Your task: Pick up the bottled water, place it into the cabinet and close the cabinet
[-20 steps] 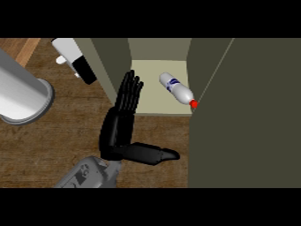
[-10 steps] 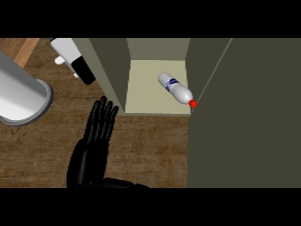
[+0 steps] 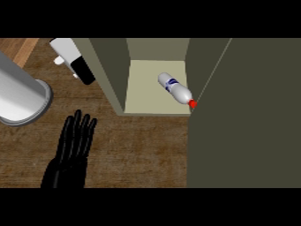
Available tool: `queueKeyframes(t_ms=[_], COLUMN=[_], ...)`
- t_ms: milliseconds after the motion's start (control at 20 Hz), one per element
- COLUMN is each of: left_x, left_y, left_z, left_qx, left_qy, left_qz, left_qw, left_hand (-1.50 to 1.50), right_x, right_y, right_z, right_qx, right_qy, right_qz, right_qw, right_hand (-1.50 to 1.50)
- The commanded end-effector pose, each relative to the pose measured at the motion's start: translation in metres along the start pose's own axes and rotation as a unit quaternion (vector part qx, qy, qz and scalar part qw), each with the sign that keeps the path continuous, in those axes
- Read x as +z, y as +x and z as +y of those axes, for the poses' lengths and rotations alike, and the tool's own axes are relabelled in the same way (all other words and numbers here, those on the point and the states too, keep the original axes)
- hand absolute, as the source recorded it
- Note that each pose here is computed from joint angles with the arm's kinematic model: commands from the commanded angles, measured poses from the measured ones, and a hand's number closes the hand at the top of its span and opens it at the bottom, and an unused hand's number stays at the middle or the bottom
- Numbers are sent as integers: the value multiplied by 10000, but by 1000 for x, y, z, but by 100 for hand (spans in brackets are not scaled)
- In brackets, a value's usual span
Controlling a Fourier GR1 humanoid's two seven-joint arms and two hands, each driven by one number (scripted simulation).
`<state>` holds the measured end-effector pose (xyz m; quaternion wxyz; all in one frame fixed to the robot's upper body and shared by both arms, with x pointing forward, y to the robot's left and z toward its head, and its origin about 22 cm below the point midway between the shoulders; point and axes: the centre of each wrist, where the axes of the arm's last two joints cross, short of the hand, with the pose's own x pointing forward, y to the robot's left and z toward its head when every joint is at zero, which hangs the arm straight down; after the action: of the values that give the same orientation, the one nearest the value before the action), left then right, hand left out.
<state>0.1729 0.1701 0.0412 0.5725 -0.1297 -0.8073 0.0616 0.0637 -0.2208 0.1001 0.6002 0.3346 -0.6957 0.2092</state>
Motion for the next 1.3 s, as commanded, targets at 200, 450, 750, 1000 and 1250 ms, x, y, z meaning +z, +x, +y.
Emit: queueKeyframes(t_ms=[200, 450, 750, 1000, 1250], left_x=[18, 25, 26, 30, 33], left_y=[14, 25, 28, 39, 37], left_z=[25, 46, 55, 59, 73], left_qx=[3, -41, -45, 16, 40], left_qy=[300, 244, 243, 230, 175], left_qz=[19, 47, -76, -91, -68], left_qw=[9995, 9997, 9997, 9997, 9998], left_hand=[-150, -150, -150, -150, -150], right_x=[-28, -54, -79, -99, -121], right_y=[45, 43, 44, 42, 36], right_z=[36, 45, 50, 55, 51], right_qx=[1051, 1343, 1588, 1691, 1926], right_qy=[286, 585, 738, 815, 882], right_qz=[-222, -299, -306, -269, -276], right_qw=[9938, 9888, 9841, 9819, 9769], right_hand=[150, 150, 150, 150, 150])
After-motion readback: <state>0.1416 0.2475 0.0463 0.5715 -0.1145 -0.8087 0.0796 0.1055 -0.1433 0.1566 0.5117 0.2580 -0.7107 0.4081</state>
